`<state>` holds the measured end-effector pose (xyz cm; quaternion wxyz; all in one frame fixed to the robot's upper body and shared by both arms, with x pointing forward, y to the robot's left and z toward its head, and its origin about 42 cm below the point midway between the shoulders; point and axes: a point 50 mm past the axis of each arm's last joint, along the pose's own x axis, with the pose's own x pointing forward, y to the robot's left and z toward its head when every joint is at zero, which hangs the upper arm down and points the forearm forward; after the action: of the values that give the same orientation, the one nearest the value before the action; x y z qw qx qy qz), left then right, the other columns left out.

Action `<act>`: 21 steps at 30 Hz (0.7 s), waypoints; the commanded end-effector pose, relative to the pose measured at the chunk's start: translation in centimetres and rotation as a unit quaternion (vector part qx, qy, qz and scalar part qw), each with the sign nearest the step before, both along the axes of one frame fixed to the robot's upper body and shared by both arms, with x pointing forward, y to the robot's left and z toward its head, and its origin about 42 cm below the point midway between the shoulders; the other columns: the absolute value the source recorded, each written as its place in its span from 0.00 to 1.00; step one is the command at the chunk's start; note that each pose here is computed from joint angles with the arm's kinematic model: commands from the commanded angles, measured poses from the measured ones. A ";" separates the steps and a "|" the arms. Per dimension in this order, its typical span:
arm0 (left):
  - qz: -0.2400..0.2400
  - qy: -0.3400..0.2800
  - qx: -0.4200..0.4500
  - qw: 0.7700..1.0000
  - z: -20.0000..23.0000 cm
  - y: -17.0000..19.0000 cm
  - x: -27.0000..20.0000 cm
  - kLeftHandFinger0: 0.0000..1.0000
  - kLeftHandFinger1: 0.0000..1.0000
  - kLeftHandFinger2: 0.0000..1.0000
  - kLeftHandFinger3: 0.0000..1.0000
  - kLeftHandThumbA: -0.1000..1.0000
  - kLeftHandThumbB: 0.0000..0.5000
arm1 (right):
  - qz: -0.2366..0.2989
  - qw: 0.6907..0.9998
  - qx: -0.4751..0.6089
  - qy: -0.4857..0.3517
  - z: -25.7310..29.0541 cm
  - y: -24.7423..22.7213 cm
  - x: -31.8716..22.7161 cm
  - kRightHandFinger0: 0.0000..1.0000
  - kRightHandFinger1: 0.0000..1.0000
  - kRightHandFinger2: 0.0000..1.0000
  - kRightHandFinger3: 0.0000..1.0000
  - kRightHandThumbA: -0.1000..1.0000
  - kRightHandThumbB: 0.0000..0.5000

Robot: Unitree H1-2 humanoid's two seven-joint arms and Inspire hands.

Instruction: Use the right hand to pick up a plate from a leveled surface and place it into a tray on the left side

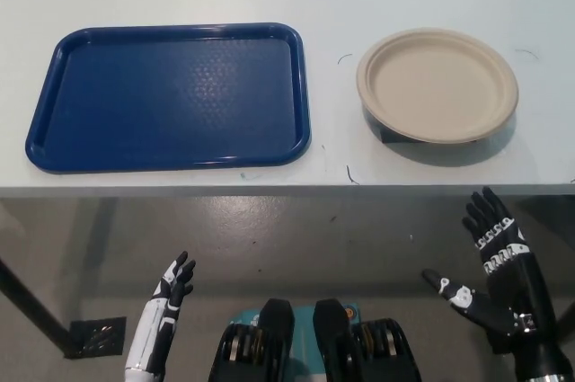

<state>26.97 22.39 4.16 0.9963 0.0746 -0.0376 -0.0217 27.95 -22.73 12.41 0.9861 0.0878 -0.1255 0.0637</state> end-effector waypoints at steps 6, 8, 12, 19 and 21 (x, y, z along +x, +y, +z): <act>-0.010 -0.051 0.010 0.999 1.4 -0.3 1.1 1.00 1.00 1.00 1.00 1.00 0.22 | 0.206 0.882 0.420 0.059 4.6 0.5 3.0 1.00 1.00 1.00 1.00 1.00 0.97; -0.009 -0.049 0.008 0.999 1.4 -0.3 1.1 1.00 1.00 1.00 1.00 1.00 0.23 | 0.207 0.868 0.445 0.070 4.1 0.5 3.6 1.00 1.00 1.00 1.00 1.00 0.95; -0.010 -0.047 0.014 0.999 1.6 -0.2 1.2 1.00 1.00 1.00 1.00 1.00 0.24 | 0.197 0.850 0.479 0.089 3.1 0.8 4.5 1.00 1.00 1.00 1.00 1.00 0.93; -0.009 -0.044 0.015 0.999 1.3 -0.1 1.1 1.00 1.00 1.00 1.00 1.00 0.24 | 0.201 0.835 0.504 0.092 2.9 1.4 5.3 1.00 1.00 1.00 1.00 1.00 0.91; -0.008 -0.043 0.015 0.999 1.3 -0.1 1.1 1.00 1.00 1.00 1.00 1.00 0.25 | 0.200 0.832 0.510 0.088 3.1 1.6 5.6 1.00 1.00 1.00 1.00 1.00 0.91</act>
<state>26.93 22.42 4.08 0.9963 0.0750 -0.0348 -0.0217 29.92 -23.05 11.26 0.9492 0.3086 -0.0236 0.0571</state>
